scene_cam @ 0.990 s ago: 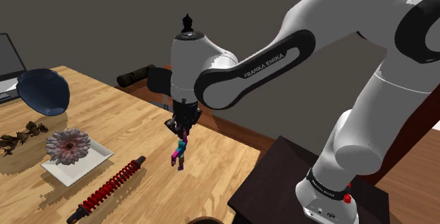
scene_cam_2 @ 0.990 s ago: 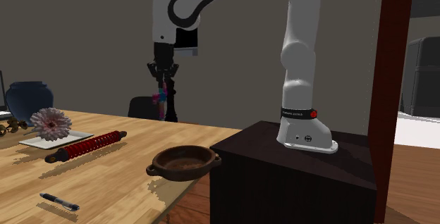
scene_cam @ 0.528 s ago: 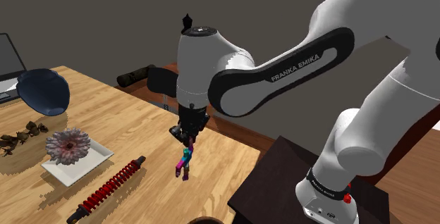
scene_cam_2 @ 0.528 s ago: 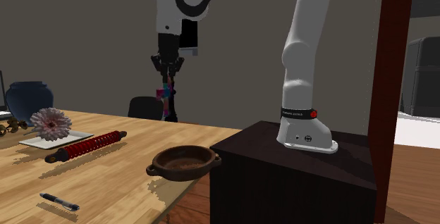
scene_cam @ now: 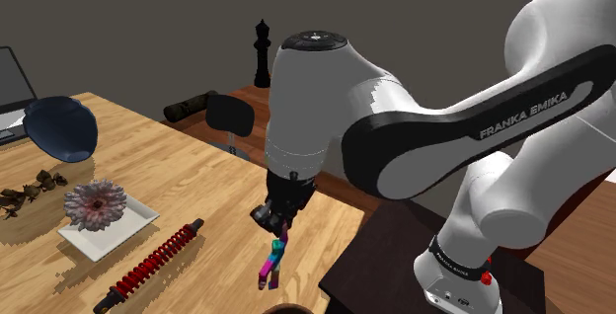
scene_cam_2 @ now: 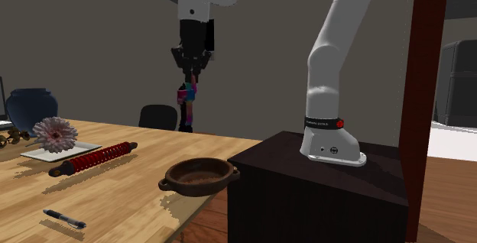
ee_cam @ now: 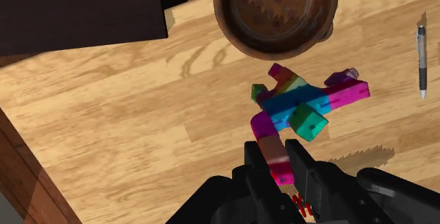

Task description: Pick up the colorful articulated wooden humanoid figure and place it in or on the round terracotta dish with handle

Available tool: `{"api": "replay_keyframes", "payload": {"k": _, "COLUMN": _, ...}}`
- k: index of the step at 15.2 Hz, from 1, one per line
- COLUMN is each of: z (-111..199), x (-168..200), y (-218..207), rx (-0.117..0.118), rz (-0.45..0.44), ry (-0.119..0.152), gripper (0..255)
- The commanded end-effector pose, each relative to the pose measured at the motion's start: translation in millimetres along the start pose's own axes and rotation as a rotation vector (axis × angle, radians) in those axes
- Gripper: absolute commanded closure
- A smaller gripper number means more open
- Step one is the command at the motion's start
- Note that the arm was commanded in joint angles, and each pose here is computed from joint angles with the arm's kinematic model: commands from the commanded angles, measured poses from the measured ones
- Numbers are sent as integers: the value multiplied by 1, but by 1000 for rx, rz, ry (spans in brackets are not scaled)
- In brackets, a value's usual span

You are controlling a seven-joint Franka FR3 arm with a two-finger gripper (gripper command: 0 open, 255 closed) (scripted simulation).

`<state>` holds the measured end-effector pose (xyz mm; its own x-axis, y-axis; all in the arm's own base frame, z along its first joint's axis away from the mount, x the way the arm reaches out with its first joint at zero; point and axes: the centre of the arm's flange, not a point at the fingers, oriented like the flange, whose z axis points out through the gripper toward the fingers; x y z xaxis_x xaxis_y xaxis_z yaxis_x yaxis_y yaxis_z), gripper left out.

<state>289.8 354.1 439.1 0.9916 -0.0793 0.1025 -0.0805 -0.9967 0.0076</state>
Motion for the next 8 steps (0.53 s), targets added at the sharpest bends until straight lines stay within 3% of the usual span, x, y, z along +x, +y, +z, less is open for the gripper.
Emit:
{"api": "replay_keyframes", "payload": {"k": 1, "z": -7, "x": -23, "y": -7, "rx": 0, "rz": 1, "ry": -1, "gripper": 255}}
{"api": "replay_keyframes", "payload": {"k": 5, "z": -25, "x": -70, "y": -24, "rx": 0, "rz": 1, "ry": -1, "gripper": 255}}
{"api": "replay_keyframes", "payload": {"k": 8, "z": -16, "x": -74, "y": -26, "rx": 0, "rz": 1, "ry": 0, "gripper": 255}}
